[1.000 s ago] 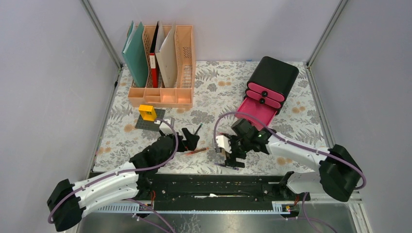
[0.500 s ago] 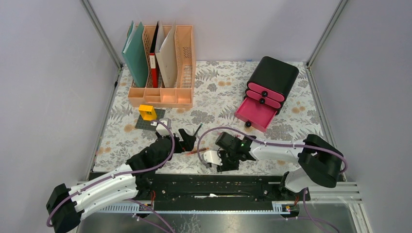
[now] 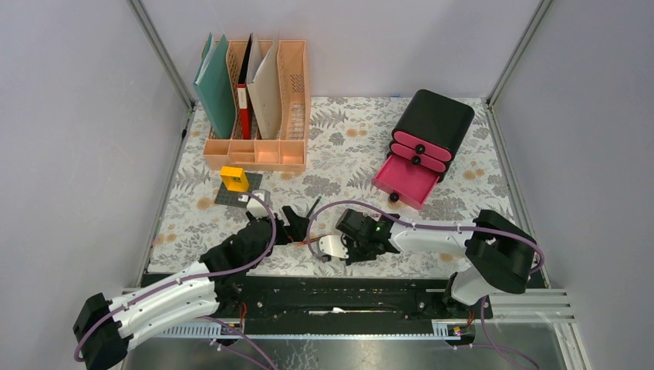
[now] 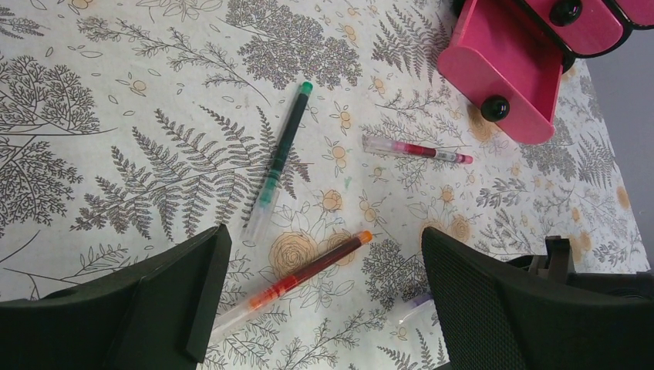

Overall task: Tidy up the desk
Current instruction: Pick up the stationery from the center of the board, then place the stationery in the drawer.

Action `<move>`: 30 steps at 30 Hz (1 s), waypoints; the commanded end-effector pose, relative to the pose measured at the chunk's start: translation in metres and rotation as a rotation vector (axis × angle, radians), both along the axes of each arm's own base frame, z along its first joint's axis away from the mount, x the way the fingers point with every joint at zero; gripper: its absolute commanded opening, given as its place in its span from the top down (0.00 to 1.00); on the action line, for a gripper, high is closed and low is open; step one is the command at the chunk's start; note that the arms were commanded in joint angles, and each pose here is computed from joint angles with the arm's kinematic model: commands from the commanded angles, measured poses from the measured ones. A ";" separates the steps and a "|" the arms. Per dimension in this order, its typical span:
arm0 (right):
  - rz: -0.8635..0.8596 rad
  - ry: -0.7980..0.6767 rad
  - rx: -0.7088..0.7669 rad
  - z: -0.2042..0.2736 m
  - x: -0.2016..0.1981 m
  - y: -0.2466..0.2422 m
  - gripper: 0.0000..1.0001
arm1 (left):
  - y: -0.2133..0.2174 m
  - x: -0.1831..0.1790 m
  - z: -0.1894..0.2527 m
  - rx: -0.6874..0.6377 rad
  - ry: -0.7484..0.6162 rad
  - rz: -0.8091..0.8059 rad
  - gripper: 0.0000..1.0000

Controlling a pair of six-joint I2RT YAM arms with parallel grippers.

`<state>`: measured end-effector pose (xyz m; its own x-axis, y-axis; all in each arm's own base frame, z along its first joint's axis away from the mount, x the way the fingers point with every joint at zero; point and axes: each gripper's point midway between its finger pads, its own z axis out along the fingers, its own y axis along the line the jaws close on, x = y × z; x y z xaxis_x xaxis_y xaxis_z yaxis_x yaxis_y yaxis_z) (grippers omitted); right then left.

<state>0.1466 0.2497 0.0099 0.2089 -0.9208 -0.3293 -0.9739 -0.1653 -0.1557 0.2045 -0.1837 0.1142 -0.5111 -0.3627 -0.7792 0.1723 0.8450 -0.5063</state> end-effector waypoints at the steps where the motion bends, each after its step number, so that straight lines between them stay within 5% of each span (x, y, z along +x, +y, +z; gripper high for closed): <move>1: -0.010 -0.031 -0.048 0.009 0.009 -0.005 0.99 | -0.001 0.002 0.006 -0.040 -0.017 0.009 0.01; 13: -0.140 -0.035 0.139 0.073 0.043 -0.021 1.00 | -0.004 -0.001 0.002 -0.042 -0.011 -0.015 0.01; 30: -0.714 -0.483 0.294 0.134 0.163 -0.114 1.00 | -0.023 0.000 -0.003 -0.033 0.016 -0.080 0.01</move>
<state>0.2835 0.1501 0.1273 -0.1527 -0.8224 -0.5481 -0.7733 0.4447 -0.4519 0.2007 -0.1961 0.0961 -0.5673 -0.3245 -0.7569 0.1914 0.8420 -0.5044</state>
